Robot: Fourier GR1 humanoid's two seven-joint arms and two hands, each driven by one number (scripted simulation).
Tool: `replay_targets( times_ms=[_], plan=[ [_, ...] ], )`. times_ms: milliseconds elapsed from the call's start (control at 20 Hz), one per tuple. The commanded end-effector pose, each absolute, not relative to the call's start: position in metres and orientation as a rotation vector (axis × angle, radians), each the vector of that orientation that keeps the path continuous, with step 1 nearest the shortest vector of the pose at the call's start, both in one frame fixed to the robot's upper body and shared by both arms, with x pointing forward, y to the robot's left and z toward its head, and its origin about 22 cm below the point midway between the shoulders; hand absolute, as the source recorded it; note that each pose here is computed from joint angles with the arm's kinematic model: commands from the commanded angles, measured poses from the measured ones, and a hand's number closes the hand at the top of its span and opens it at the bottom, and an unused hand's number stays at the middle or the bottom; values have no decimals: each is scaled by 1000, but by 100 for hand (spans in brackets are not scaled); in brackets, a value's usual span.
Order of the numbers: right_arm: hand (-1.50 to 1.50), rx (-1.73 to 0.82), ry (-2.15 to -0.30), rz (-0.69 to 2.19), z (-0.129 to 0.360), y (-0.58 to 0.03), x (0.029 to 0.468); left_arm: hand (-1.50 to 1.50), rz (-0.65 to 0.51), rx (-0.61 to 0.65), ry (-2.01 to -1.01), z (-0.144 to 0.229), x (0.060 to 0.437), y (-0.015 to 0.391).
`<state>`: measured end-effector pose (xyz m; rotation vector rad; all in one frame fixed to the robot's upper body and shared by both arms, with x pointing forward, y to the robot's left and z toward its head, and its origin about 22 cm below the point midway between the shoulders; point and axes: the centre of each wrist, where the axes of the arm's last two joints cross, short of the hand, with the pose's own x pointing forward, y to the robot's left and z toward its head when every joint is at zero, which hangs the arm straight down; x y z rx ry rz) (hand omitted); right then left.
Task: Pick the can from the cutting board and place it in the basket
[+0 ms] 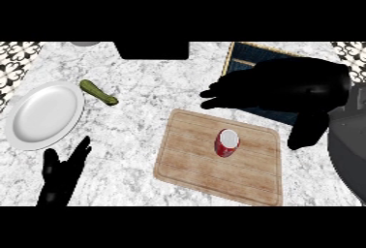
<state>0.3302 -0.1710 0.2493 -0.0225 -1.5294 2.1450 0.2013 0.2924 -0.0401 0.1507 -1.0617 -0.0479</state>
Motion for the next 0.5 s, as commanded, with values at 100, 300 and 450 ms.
replay_targets(
  times_ms=[100, 300, 450],
  plan=[
    [-150, -17, -1511, 2209, 208, -162, 323, 0, -34, 140, -1014, -64, 207, 276],
    [-150, -56, -1433, 2246, 201, -176, 336, 0, -28, 153, -1015, -35, 208, 296],
    [-150, -14, -1447, 2231, 162, -163, 336, 0, -53, 155, -1013, -63, 192, 291]
  ],
)
